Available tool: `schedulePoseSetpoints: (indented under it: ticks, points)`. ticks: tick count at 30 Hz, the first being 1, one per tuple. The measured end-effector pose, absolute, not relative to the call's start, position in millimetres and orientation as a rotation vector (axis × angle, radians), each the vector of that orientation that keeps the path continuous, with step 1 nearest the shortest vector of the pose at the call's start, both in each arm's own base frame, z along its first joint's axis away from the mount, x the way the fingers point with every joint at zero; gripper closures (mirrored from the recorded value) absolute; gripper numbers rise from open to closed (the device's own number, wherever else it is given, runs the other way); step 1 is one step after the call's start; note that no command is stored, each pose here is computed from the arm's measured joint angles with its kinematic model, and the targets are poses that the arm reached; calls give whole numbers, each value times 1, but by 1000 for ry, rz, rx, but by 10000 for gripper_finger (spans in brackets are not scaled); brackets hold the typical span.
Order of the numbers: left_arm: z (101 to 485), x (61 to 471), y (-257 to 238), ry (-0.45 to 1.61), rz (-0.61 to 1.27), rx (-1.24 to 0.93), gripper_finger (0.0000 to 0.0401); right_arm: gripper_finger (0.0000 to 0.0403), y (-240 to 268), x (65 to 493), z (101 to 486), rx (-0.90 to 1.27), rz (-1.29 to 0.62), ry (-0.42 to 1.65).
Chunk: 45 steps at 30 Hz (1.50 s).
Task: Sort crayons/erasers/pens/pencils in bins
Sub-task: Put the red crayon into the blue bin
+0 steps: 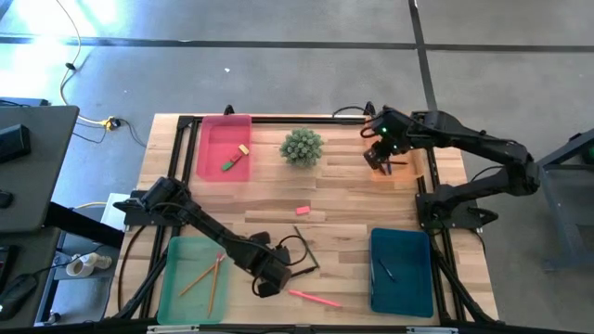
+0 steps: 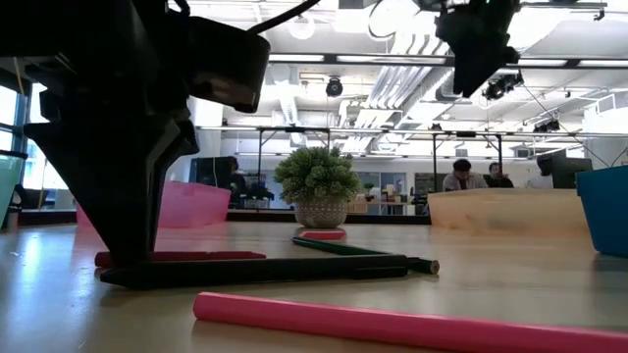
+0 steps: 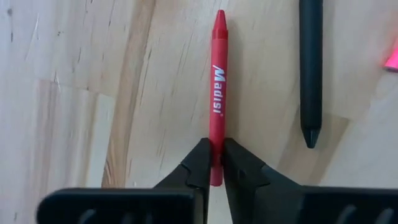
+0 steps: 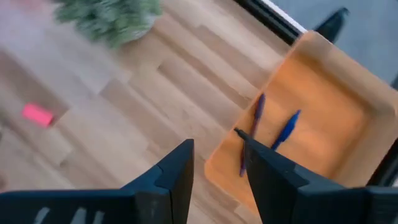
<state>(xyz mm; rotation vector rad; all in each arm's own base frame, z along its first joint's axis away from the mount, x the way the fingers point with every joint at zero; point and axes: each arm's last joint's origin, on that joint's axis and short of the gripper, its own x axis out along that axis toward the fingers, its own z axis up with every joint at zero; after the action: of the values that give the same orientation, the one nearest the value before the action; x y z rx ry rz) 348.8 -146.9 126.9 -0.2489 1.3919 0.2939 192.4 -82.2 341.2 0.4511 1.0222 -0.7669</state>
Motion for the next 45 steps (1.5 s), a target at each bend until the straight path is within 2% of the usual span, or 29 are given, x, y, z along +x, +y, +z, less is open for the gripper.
schedulePoseSetpoints:
  ticks: [4,10,22,37,45]
  points:
    - [127,350,-145,1395,277,-243,396,269,-70,190,338,444,-677,1045]
    - [127,353,-141,1421,192,-268,398,269,-37,172,312,471,-590,1089]
    - [138,362,-121,1405,77,-322,400,269,11,156,304,644,-447,892]
    - [144,378,-88,1360,-135,-361,400,269,66,156,307,605,-285,768]
    - [148,391,-59,1257,-225,-384,400,269,85,160,313,621,-157,700]
